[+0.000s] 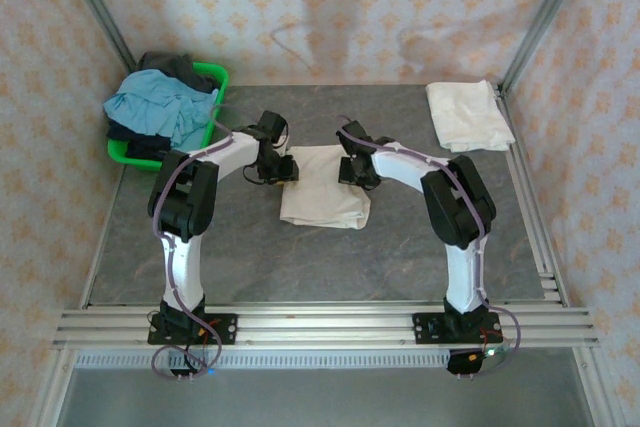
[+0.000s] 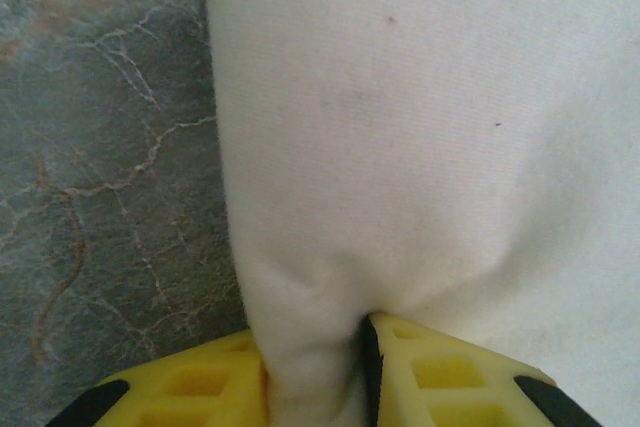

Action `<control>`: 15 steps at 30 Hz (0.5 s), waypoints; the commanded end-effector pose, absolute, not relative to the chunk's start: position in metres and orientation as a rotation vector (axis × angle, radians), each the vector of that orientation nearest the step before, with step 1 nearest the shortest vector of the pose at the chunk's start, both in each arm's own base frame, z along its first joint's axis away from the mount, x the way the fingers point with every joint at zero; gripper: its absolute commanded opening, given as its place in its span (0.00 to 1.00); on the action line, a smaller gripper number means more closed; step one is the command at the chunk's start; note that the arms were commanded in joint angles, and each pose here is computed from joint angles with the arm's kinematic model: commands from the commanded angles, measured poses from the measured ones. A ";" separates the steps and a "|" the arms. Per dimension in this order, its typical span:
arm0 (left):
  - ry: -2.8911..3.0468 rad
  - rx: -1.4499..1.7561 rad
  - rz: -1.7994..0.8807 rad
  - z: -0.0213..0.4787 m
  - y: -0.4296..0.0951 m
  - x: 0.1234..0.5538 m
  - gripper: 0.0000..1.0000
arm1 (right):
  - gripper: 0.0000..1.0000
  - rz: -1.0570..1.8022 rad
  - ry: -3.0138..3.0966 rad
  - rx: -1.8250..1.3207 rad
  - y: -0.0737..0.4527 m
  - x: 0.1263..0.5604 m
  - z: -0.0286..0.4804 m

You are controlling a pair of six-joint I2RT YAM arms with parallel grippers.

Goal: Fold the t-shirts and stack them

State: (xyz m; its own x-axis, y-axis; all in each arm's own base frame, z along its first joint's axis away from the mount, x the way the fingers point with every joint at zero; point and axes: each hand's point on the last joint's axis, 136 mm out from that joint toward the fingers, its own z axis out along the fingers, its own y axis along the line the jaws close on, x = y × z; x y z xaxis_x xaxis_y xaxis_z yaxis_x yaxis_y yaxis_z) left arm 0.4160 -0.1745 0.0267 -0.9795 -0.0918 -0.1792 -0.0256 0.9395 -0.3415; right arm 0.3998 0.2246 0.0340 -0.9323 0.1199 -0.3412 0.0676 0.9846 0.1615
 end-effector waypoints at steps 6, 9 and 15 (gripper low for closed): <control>2.874 -0.112 -0.484 0.053 -0.154 0.414 0.33 | 0.00 0.023 2.754 0.120 0.174 0.404 0.063; 2.870 -0.119 -0.459 0.055 -0.149 0.414 0.34 | 0.00 0.020 2.759 0.132 0.163 0.410 0.061; 2.865 -0.121 -0.476 0.058 -0.150 0.416 0.34 | 0.00 -0.029 2.711 0.071 0.145 0.440 0.087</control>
